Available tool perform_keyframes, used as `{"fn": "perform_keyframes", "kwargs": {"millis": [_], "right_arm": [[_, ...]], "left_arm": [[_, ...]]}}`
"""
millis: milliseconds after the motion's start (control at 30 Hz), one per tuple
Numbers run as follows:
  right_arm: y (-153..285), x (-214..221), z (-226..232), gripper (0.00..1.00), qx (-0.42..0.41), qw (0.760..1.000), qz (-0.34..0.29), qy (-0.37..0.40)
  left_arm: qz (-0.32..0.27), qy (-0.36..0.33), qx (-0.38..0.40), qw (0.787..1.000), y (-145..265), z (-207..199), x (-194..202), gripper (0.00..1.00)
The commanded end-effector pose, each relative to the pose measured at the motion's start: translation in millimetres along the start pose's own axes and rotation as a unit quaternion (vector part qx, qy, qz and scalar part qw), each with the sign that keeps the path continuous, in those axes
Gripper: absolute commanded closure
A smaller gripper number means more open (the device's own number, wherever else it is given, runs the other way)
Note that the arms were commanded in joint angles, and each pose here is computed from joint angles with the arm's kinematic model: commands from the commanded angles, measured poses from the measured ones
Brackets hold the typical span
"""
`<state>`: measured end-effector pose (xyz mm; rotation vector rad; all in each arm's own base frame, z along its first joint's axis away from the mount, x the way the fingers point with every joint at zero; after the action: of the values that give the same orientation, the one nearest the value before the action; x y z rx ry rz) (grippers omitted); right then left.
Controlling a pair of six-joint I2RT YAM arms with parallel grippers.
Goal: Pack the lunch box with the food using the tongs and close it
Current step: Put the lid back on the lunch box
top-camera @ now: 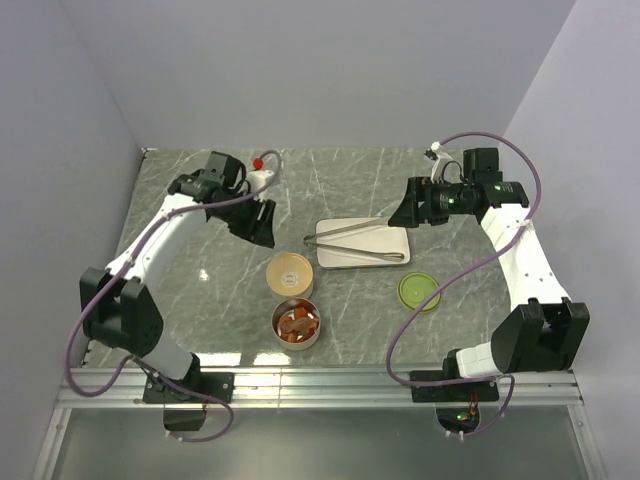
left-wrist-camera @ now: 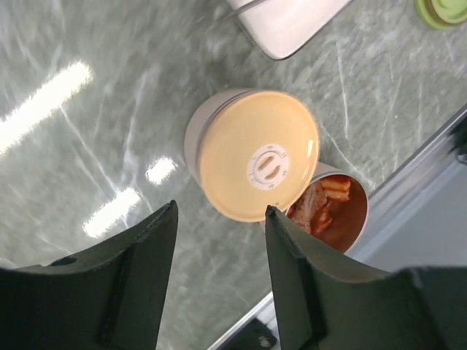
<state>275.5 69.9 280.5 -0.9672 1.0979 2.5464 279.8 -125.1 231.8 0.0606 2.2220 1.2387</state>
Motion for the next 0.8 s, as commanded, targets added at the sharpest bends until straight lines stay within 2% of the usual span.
{"fn": "perform_keyframes", "kwargs": {"millis": [0, 133, 467, 767], "right_arm": [[4.9, -3.3, 5.2, 0.10, -0.006, 1.000, -0.015, 0.020], [5.0, -4.1, 5.5, 0.11, -0.006, 1.000, -0.015, 0.019], [5.4, -1.2, 5.4, 0.11, -0.003, 1.000, -0.015, 0.021], [4.4, 1.2, 3.7, 0.11, 0.000, 1.000, -0.012, 0.021]], "left_arm": [[-0.033, -0.129, -0.024, 0.991, 8.5, -25.4, -10.0, 0.44], [-0.025, -0.177, -0.027, 0.984, -5.8, -45.9, -6.2, 0.46], [0.003, -0.148, -0.051, 0.988, -48.1, -35.9, -5.6, 0.52], [0.064, -0.131, -0.044, 0.988, -82.6, -25.4, 20.3, 0.52]]}}
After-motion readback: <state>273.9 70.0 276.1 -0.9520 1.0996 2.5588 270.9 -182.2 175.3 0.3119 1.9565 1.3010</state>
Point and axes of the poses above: each gripper's point midway between its finger pads, its own y axis back along the fingers, its own z axis along the line the jaws close on, x = y × z, the point moved 8 cm from there along y, back along the fingers, and after that the axes turned 2 degrees about y, right-handed, at the moved point
